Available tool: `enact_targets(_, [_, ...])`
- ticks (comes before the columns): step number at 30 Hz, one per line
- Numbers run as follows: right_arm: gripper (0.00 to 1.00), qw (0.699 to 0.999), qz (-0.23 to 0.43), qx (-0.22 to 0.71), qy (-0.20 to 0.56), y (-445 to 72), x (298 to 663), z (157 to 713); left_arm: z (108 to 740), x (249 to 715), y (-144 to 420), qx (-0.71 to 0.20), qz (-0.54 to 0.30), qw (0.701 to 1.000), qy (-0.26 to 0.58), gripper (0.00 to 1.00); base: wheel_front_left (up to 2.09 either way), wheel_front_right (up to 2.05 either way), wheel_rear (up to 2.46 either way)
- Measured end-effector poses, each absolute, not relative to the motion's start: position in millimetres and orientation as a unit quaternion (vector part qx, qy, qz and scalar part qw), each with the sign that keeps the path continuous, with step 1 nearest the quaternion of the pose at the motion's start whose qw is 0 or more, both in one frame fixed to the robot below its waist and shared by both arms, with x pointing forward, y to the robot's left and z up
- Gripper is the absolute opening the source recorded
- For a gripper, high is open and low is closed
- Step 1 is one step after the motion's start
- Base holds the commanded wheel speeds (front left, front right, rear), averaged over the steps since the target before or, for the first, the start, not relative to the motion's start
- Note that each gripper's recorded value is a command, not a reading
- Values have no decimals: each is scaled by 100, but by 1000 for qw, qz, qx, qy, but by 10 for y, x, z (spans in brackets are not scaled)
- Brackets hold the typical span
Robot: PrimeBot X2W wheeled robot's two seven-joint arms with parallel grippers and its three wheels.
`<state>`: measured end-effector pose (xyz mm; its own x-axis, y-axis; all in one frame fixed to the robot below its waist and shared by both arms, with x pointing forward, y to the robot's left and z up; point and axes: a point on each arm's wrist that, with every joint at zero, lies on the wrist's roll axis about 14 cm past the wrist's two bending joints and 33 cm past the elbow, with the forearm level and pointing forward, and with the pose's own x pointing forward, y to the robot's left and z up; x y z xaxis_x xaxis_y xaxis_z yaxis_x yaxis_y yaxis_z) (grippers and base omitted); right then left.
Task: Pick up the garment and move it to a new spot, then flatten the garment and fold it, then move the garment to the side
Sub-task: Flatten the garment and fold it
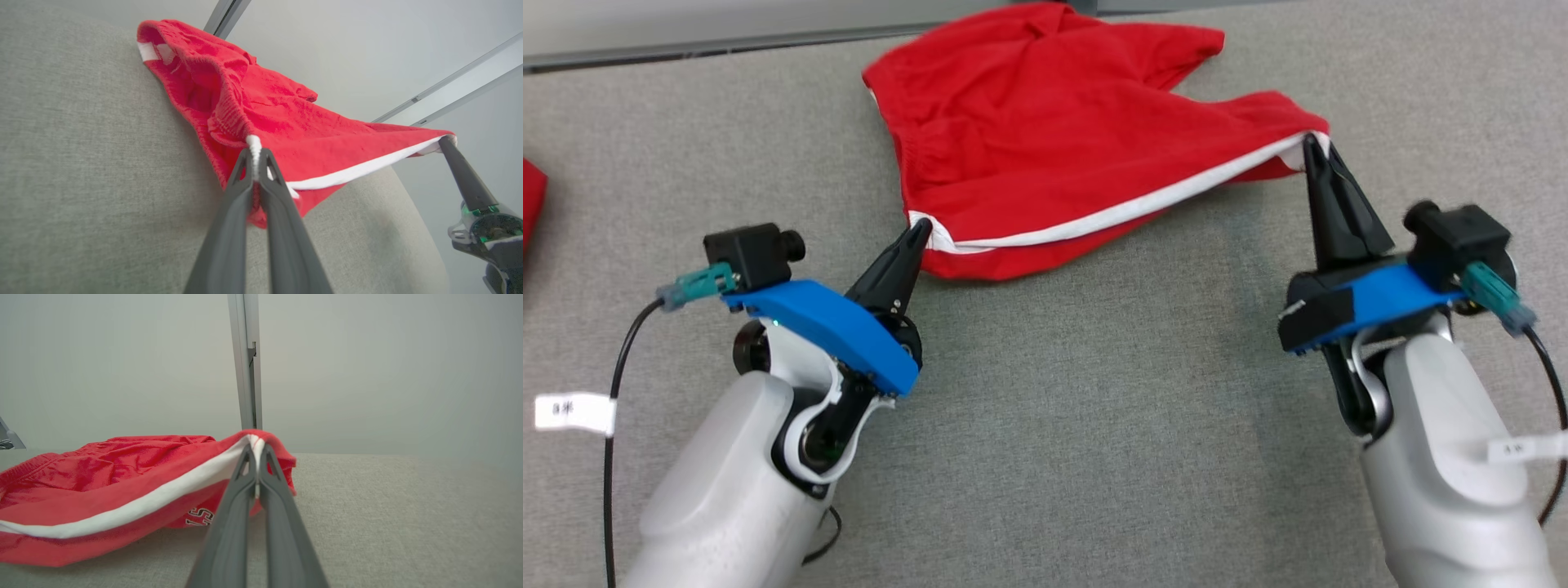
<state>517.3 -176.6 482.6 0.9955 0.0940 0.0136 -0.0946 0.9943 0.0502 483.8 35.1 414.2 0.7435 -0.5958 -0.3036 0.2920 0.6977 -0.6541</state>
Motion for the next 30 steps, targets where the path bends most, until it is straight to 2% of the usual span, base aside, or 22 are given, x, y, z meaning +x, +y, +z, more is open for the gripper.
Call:
enact_targets(6, [0,998,23,37,-43,-1906,4870,5056,4550,4642,401,-336,-259,885,193,0,0,0,0])
enact_targets(9, [0,997,12,43,-58,-1966,4585,5154,4801,4373,425,-360,-271,878,162,0,0,0,0])
enact_targets(19, [0,997,-30,51,-56,-2208,3761,5188,5049,3593,464,-396,-276,863,146,0,0,0,0])
enact_targets(24, [0,997,-34,44,-58,-2251,3674,5303,5059,3447,503,-415,-255,860,152,0,0,0,0])
enact_targets(30, [0,999,-20,12,-37,-2183,3884,5257,4886,3529,576,-443,-206,856,170,0,0,0,0])
